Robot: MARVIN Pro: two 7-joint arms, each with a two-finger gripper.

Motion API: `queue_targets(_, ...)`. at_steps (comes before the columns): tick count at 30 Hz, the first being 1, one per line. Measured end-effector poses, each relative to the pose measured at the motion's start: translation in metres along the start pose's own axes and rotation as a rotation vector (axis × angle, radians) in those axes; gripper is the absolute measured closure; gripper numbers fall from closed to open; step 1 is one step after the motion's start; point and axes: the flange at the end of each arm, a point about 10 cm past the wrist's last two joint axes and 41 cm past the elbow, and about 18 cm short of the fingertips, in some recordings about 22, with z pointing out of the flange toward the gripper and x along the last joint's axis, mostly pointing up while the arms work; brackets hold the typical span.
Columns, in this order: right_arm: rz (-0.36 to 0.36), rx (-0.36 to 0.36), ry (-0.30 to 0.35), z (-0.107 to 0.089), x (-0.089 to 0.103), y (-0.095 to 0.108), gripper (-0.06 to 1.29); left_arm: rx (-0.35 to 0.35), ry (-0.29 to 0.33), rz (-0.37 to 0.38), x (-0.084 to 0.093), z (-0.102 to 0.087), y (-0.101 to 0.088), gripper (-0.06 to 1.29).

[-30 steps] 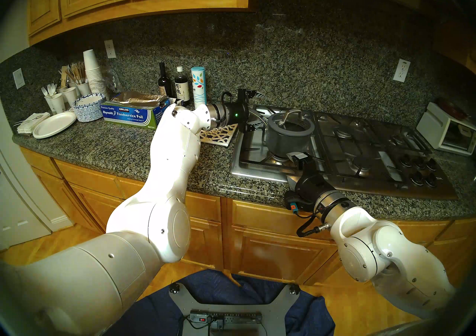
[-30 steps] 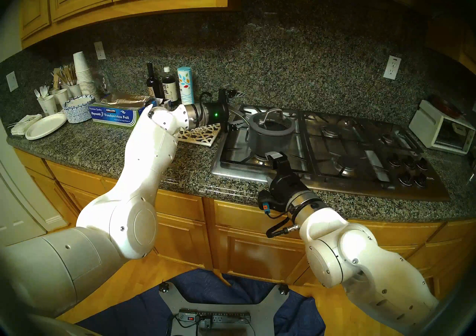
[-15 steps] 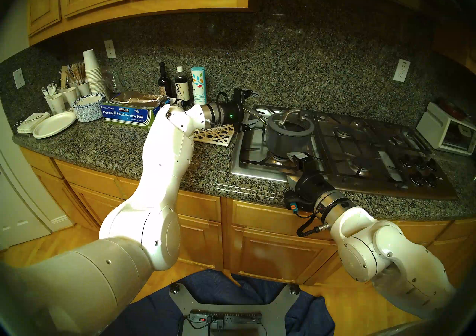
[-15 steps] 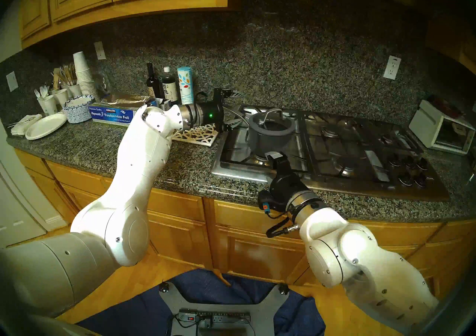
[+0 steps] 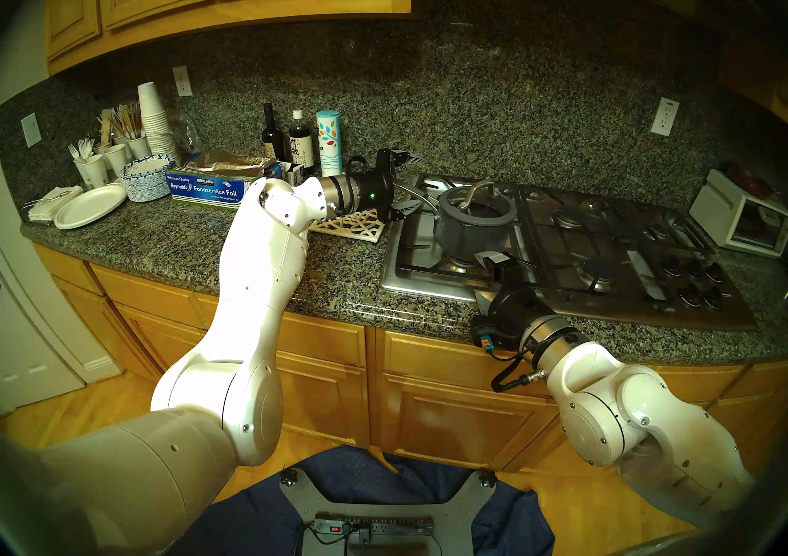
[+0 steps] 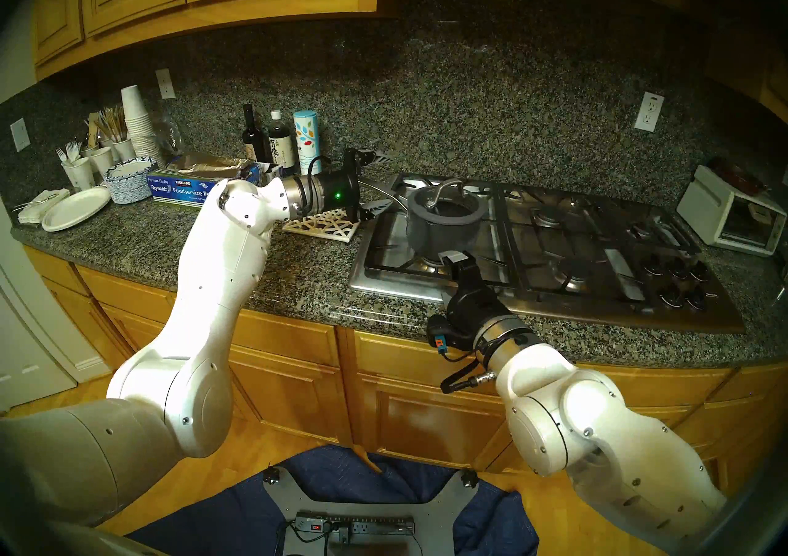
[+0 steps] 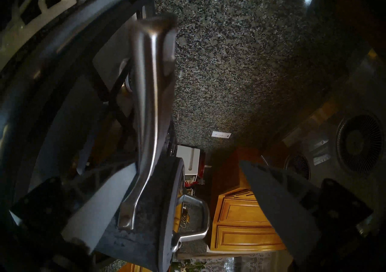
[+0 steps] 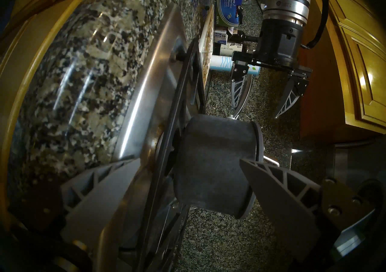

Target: Pick up the pot, put it on the stove, take off the pot lid

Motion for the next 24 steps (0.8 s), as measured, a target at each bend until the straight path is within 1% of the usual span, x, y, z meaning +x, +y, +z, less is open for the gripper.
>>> queue_targets(9, 0.000, -0.001, 0.000, 0.0000, 0.0000, 0.0001, -0.01, 0.001, -0.014, 0.003, -0.0036, -0.0080, -0.0036, 0.00)
queue_targets(24, -0.001, -0.003, 0.002, 0.0000, 0.0001, 0.0003, -0.01, 0.015, -0.040, 0.002, -0.0070, -0.0095, -0.0090, 0.00)
